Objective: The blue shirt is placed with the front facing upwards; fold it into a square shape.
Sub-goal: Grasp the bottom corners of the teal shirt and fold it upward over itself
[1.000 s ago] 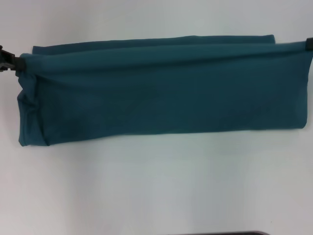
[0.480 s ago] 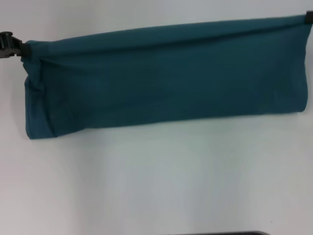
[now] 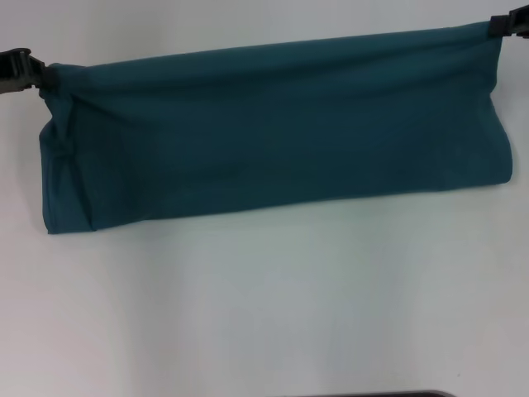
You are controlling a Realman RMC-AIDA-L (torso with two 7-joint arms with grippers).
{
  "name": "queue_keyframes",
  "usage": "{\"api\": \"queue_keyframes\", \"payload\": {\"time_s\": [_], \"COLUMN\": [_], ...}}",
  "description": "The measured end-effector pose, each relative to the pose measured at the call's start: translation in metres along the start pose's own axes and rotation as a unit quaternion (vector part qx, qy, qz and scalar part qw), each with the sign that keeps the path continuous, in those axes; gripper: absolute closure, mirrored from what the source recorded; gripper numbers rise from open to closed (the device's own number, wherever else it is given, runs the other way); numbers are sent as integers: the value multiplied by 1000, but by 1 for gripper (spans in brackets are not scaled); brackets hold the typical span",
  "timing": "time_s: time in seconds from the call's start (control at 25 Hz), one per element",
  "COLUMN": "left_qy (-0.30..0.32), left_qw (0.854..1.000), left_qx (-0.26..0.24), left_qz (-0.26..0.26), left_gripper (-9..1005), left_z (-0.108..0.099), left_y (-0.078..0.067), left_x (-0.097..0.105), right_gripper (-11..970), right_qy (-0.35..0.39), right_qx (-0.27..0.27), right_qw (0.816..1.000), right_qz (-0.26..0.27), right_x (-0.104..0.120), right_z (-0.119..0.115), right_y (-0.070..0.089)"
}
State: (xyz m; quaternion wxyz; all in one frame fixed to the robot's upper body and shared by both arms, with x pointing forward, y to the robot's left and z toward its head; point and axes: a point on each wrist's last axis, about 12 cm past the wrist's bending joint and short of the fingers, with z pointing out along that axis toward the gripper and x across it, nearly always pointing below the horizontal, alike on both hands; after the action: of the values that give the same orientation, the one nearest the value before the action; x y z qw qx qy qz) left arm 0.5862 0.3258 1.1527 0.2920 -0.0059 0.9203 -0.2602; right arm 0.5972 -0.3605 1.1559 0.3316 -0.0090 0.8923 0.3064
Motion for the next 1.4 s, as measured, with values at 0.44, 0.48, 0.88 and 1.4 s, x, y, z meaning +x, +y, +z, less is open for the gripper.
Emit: {"api": "queue_keyframes", "payload": {"time_s": [0.44,0.48,0.88,1.4], "left_qy": [1,2,1,2], "left_qw": [1000,1000,1000,1000], "left_qx": [-5,-4,-5,-1], "left_qz": [0,0,1,4], "left_gripper": [969,969,970,969], "left_z": [16,17,23,29], "left_y": [-1,-1,-4,-8], "left_x": [0,0,-1,-7], "right_gripper": [948,948,947,947], "right_qy": [6,6,3,-15], "right_qx": [11,13,26,44], "right_qw": [1000,1000,1000,999], "right_qz": [-1,-1,-16,-28], "right_x": [6,6,6,0], "right_z": [17,18,30,38], "right_y": [2,2,6,8]}}
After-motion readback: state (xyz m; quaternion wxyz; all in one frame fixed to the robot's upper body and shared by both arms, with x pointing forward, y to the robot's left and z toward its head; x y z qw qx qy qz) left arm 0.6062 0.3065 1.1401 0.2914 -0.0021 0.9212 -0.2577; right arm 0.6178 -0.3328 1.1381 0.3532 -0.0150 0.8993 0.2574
